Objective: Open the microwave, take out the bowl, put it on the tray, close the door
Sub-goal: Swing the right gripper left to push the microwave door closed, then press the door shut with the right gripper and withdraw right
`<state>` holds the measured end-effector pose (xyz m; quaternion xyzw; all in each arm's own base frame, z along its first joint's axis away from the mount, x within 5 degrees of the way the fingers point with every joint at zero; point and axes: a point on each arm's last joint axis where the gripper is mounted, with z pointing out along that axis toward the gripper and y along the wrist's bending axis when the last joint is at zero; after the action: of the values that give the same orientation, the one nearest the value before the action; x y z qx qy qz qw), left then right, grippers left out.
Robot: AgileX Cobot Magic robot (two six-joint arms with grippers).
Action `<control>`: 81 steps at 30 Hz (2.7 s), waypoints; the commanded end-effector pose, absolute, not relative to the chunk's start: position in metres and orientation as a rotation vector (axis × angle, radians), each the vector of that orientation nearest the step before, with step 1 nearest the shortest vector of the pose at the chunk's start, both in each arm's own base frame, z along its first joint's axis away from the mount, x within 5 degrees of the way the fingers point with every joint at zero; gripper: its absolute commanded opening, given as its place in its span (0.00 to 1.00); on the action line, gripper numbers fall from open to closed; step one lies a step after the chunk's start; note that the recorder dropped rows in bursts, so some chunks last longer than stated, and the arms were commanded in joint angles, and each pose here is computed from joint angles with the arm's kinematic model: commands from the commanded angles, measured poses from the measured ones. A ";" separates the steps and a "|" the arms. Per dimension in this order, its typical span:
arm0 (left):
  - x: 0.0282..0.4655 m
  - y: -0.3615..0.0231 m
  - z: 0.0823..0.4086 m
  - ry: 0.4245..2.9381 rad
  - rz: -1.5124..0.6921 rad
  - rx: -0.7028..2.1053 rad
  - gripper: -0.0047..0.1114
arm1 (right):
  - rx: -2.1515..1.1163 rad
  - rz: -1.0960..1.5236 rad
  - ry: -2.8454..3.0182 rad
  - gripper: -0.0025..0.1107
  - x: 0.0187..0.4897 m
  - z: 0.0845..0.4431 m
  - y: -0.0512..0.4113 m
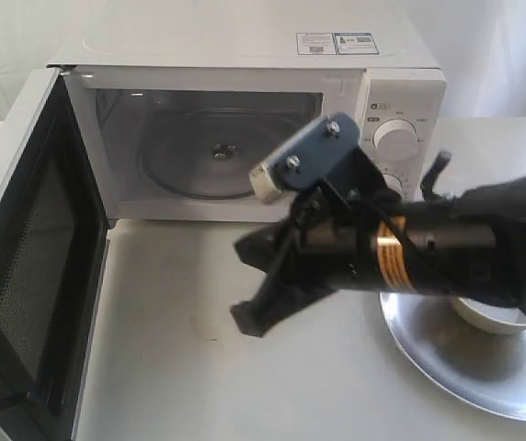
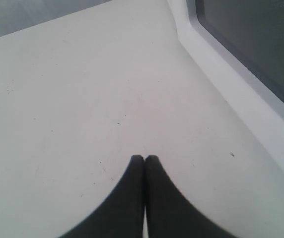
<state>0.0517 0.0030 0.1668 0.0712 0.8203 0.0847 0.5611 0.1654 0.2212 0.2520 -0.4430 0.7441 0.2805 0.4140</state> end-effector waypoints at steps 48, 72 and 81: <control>0.052 0.003 0.166 1.929 0.192 0.168 0.04 | -1.154 -0.904 1.477 0.02 0.194 0.324 0.356; 0.052 0.003 0.166 1.929 0.192 0.168 0.04 | -0.876 -0.845 1.795 0.02 0.291 0.246 0.268; 0.052 0.003 0.166 1.929 0.192 0.168 0.04 | -1.090 -0.532 1.830 0.02 0.254 0.227 0.298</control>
<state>0.0517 0.0030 0.1669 0.0712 0.8198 0.0848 0.5618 0.2670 0.2920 0.2248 -0.4090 0.7591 -0.2389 0.4466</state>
